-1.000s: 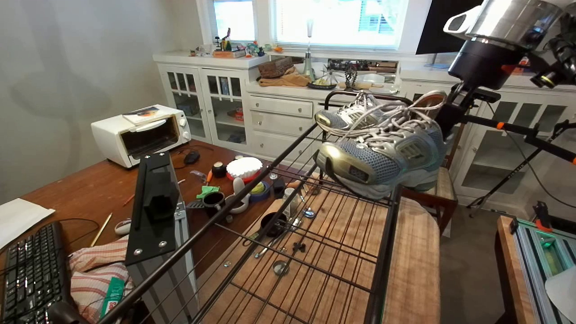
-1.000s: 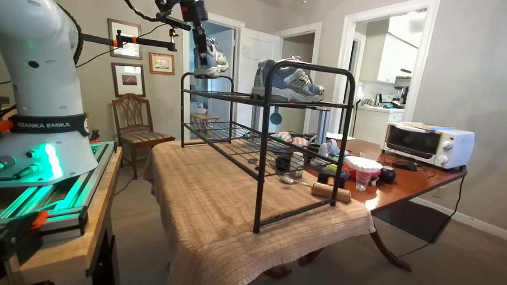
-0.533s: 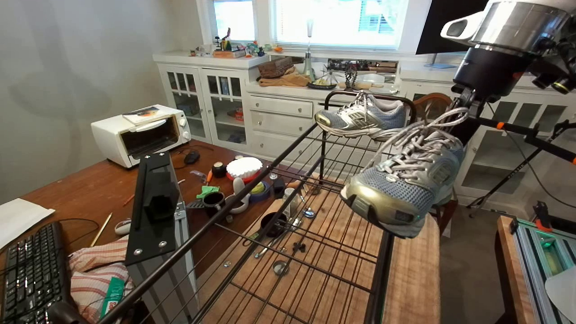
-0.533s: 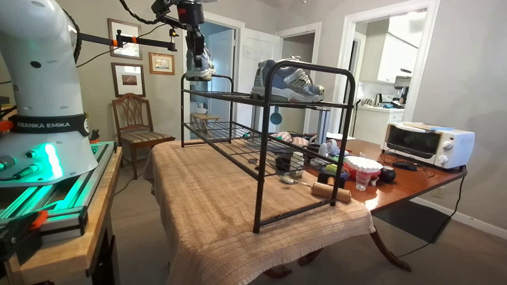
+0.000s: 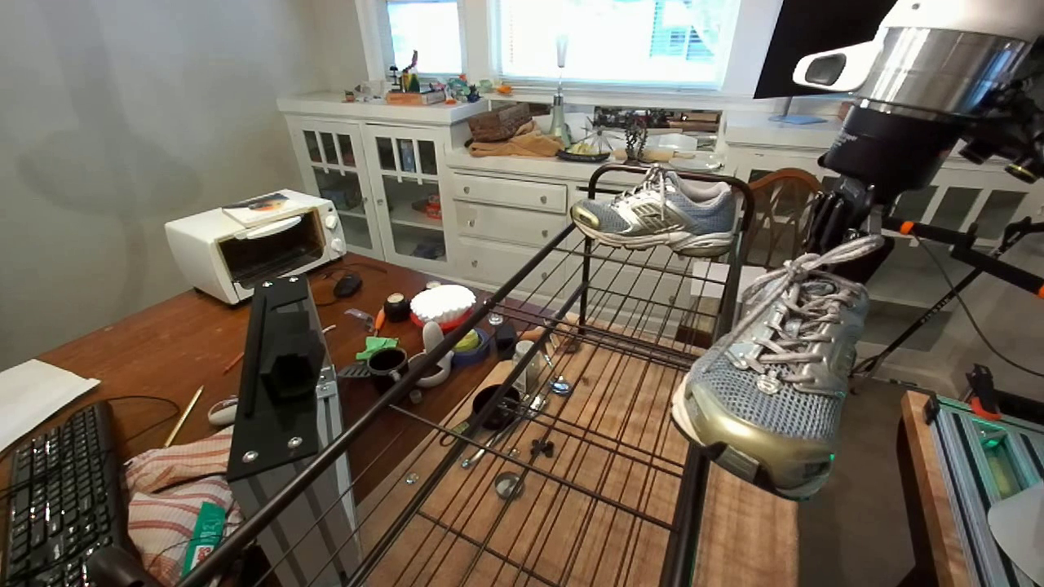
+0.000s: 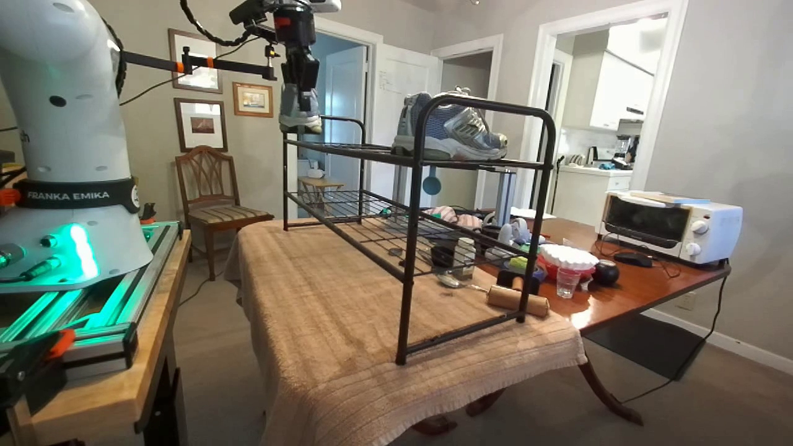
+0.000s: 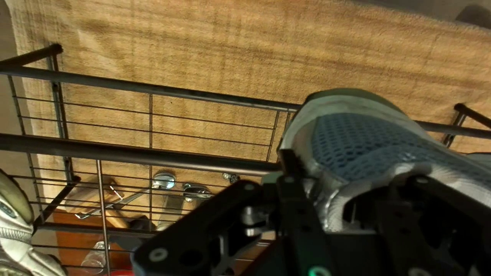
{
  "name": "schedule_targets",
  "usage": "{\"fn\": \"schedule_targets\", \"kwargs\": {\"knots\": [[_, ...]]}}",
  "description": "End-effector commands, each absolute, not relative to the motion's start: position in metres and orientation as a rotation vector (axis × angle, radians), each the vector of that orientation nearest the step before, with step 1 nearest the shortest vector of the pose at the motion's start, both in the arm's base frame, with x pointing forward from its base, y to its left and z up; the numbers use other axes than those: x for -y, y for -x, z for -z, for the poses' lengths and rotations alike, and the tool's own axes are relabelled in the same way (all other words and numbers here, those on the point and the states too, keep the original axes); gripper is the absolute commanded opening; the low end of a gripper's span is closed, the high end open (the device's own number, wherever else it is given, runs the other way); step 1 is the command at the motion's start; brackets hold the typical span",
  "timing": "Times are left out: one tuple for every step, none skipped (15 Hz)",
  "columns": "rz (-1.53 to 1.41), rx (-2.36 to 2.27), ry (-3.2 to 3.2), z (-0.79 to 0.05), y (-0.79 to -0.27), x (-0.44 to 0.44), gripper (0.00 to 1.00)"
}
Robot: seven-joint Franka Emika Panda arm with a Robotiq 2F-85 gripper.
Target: Put the shoe on the left on the middle rack
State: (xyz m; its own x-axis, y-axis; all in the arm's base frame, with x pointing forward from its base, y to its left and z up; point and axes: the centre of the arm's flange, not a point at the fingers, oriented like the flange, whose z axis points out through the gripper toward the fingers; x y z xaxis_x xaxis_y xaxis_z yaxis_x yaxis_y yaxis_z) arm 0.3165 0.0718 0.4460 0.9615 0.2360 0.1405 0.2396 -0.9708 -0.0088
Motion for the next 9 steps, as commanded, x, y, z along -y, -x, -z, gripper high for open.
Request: {"fn": "schedule_targets", "kwargs": {"knots": [[0.171, 0.474, 3.113, -0.404, -0.283, -0.062, 0.03], [0.174, 0.497, 3.133, -0.399, -0.283, -0.062, 0.03], [0.167, 0.521, 3.138, -0.396, -0.284, -0.062, 0.03], [0.154, 0.552, 3.145, -0.393, -0.283, -0.062, 0.03], [0.142, 0.577, 3.156, -0.389, -0.284, -0.062, 0.03], [0.124, 0.597, 3.161, -0.385, -0.285, -0.062, 0.03], [0.111, 0.609, 3.162, -0.382, -0.286, -0.062, 0.03], [0.088, 0.615, 3.17, -0.378, -0.287, -0.061, 0.03], [0.066, 0.618, 3.175, -0.374, -0.288, -0.061, 0.03]]}}
